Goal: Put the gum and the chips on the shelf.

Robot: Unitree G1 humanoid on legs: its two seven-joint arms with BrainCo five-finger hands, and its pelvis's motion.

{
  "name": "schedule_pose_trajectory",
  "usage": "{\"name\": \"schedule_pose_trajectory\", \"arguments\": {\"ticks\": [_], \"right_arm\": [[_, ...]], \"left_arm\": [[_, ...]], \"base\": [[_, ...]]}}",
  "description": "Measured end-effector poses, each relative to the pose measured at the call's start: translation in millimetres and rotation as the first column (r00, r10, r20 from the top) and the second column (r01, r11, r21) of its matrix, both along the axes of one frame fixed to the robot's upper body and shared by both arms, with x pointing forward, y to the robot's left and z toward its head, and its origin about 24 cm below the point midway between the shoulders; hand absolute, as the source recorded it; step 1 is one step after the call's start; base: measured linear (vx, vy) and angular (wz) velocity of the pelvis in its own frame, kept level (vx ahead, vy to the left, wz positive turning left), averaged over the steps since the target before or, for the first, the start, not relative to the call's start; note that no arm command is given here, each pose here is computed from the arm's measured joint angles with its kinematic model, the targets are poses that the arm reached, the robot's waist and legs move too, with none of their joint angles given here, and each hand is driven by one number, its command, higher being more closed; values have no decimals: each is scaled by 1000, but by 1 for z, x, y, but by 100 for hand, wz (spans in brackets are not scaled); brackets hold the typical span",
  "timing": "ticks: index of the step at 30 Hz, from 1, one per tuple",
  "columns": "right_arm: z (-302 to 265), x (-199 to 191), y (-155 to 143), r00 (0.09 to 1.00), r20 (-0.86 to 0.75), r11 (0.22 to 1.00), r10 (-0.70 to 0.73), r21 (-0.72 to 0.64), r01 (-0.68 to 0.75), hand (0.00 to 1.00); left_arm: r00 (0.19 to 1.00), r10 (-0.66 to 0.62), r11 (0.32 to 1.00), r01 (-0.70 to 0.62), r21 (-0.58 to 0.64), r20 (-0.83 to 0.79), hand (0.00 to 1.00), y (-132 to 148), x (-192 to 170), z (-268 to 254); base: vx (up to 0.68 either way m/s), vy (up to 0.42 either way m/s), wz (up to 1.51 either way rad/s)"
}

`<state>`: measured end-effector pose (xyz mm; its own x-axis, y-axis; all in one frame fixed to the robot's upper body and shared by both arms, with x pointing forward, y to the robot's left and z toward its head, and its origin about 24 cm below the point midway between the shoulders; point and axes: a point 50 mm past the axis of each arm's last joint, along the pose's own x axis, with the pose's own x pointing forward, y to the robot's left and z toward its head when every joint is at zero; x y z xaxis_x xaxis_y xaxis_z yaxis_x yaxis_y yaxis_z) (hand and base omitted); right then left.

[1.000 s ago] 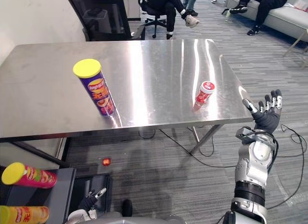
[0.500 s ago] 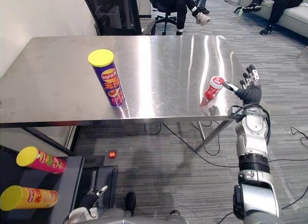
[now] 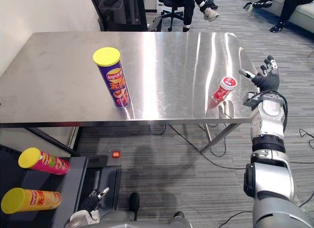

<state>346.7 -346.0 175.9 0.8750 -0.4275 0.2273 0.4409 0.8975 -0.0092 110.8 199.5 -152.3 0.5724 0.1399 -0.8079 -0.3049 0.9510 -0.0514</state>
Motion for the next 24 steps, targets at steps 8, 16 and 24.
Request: {"name": "schedule_pose_trajectory", "arguments": {"ticks": [8,16,24], "right_arm": [[-7,6,4,998,-62,1000,32,0,-32,0],[-5,10,10,995,-82,997,57,-46,-61,0],[-8,14,19,991,-101,993,87,-68,-94,0]], "left_arm": [[1000,1,1000,-1,-3,11,0,0,2,1],[1000,-1,1000,1,-2,26,0,0,6,3],[999,2,1000,-3,3,42,0,2,9,5]], "base": [[23,1,0],[23,-1,0],[1,0,0]]}}
